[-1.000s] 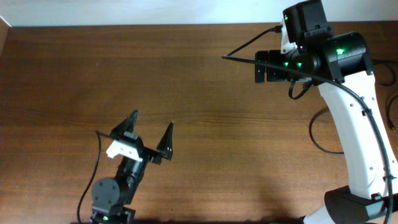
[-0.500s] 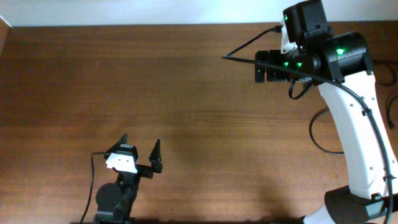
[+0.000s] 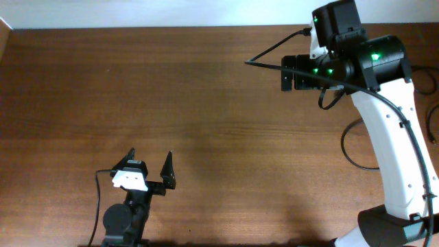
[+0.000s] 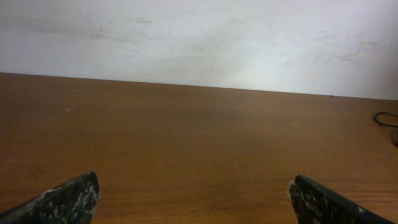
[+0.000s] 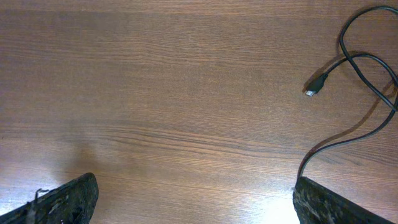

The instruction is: Untangle cables

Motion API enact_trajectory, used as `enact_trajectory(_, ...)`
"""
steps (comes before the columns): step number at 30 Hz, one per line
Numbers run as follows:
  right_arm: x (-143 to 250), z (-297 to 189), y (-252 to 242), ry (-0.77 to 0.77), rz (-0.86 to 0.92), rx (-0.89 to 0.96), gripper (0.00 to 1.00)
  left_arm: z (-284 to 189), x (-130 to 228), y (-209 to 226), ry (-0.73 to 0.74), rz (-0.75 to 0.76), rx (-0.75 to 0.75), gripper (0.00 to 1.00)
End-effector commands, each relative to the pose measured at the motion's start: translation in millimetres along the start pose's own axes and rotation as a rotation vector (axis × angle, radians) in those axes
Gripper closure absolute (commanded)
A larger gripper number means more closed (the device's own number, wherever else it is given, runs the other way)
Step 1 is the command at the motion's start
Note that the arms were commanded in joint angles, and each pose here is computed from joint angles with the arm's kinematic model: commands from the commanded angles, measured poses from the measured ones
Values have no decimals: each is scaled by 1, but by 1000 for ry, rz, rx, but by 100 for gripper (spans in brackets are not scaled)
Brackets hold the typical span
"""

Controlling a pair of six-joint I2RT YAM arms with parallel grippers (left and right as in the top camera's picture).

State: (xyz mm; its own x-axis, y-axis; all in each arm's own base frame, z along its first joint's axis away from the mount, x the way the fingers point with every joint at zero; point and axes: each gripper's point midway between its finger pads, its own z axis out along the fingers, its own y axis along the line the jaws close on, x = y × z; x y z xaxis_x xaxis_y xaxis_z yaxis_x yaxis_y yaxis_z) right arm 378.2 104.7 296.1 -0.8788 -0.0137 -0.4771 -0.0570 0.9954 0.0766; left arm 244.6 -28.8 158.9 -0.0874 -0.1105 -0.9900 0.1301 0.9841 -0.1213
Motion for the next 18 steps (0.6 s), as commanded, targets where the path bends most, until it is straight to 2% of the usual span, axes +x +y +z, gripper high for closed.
enact_trajectory(1,-2,-5,0,-18,9,3,1,-1,0,0,-2,-2,-1,1)
enact_trajectory(13,-2,-5,0,-18,8,3,1,-2,0,21,-3,51,-105,1)
enact_trajectory(18,-2,-5,0,-18,9,3,1,-1,1,13,0,53,-71,1)
